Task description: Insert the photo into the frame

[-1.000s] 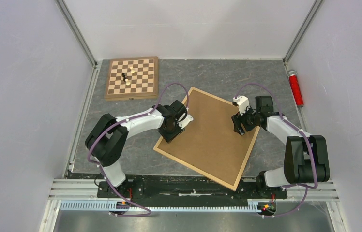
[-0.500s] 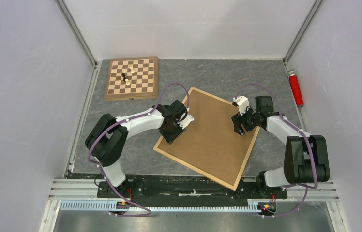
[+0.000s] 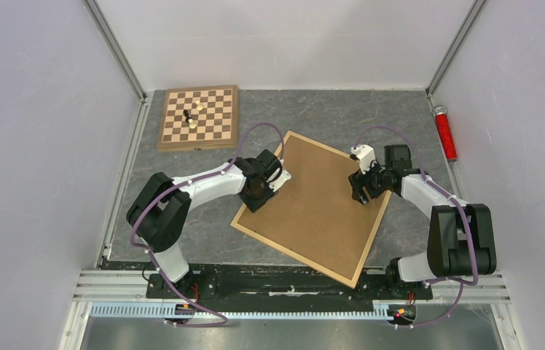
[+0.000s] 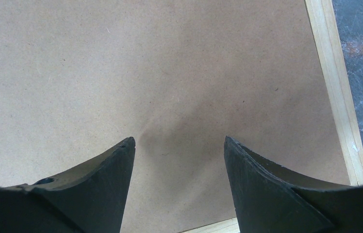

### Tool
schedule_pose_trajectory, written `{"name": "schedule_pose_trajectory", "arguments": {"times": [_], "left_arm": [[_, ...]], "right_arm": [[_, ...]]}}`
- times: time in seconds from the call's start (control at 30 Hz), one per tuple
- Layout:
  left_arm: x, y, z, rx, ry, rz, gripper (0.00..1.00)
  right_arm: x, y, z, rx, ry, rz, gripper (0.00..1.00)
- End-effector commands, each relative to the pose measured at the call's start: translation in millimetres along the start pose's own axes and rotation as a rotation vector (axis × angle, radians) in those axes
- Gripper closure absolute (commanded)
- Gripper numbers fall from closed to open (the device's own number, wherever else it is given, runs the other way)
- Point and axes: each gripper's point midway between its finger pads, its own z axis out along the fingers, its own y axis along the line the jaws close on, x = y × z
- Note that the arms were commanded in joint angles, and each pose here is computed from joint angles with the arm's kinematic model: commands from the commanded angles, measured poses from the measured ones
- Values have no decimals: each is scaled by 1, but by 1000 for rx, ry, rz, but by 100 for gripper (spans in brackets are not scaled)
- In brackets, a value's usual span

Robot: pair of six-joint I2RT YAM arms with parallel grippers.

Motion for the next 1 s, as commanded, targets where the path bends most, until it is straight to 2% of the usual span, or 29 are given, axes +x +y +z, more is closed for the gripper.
{"name": "schedule_pose_trajectory", "arguments": {"times": [0.0,0.97], "left_arm": [[-15,9,-8,-39,-61,-32,59],[1,-5,-3,26,-17,-24,59]], "right_arm": [[-8,0,-2,-4,-30,-16,30],[-6,0,-2,0,-22,-20,29]]}}
